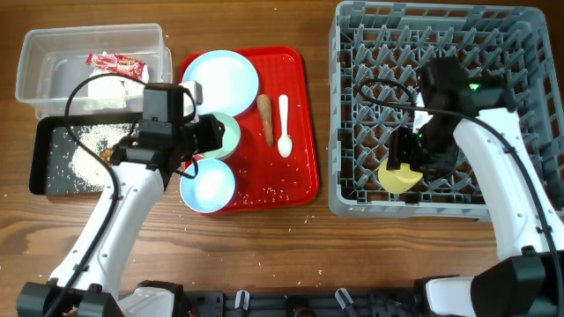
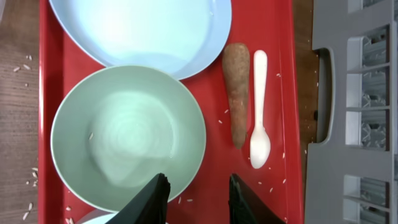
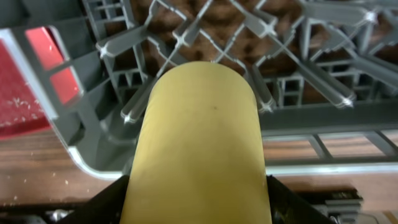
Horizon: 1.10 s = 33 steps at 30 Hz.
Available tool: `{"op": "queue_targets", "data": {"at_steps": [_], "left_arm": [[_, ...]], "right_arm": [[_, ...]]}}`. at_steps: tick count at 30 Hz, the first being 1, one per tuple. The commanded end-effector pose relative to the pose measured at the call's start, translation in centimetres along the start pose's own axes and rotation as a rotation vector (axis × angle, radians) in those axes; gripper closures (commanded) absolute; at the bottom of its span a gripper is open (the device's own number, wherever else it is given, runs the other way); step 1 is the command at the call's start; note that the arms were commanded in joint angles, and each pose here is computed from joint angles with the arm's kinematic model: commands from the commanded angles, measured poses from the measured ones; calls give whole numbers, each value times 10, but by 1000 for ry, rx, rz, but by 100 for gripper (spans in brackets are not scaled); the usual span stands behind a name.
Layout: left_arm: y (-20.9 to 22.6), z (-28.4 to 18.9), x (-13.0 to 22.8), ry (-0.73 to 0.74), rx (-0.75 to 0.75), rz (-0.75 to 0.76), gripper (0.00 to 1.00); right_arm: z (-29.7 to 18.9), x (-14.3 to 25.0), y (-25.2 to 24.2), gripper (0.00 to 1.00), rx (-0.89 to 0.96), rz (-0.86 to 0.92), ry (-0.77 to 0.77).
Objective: Sort waste into correct bins and load items into the dishwasher rack
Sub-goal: 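Lower the yellow cup into the grey rack and open the right gripper, then grasp the brown root on the red tray with the left gripper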
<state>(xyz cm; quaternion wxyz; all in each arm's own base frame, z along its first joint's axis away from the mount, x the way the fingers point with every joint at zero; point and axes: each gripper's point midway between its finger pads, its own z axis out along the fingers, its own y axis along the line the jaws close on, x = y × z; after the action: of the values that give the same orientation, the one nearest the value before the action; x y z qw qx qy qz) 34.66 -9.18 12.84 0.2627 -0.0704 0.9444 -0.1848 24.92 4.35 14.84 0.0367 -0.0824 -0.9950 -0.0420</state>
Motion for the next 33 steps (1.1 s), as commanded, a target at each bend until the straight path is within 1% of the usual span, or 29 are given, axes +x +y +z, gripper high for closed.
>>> {"op": "queue_targets", "data": {"at_steps": [1,2,4,6,7,8,9,10,12,13,15,19,21,22,25,28,30,33], "left_arm": [[-13,-4,-10,-42,-7,132,67],[-16,-5,-10,-47,-3,165,66],[-22,-13,-17,-74,7,178,66],[-25,-20,-20,-96,14,183,66],[-26,-22,-20,-98,16,184,66],[-26,-22,-19,-94,14,183,65],[-24,-22,-16,-84,11,181,65],[-24,-22,-15,-77,8,180,65],[-23,-22,-14,-75,7,195,65],[-23,-22,-14,-77,6,226,64],[-23,-22,-15,-78,1,229,63],[-23,-22,-15,-77,1,228,62],[-22,-22,-15,-78,-1,257,61],[-19,-22,-16,-84,-22,257,59],[-16,-22,-18,-90,-39,256,58],[-17,-24,-18,-94,-37,255,58],[-19,-38,-18,-94,-42,236,57],[-21,-72,-30,-118,-89,210,56]], "right_arm": [[23,2,4,74,-37,19,16],[29,0,7,75,-57,18,12],[43,-5,10,74,-79,18,-4],[48,-6,12,67,-92,15,-9],[49,-6,12,59,-92,13,-11],[49,-7,12,45,-92,13,-13],[49,-7,12,34,-93,12,-15],[49,-8,12,31,-94,13,-18],[46,-13,16,30,-109,12,-39],[40,-18,18,28,-114,9,-58],[25,-26,21,21,-123,1,-92],[-16,-43,30,20,-148,-12,-179],[-40,-50,48,24,-235,-81,-228],[-48,-53,55,25,-270,-96,-245],[-58,-56,80,27,-335,-157,-285],[-62,-56,118,29,-375,-240,-335],[-62,-55,136,29,-350,-254,-374],[-66,-52,158,30,-382,-273,-399]]}}
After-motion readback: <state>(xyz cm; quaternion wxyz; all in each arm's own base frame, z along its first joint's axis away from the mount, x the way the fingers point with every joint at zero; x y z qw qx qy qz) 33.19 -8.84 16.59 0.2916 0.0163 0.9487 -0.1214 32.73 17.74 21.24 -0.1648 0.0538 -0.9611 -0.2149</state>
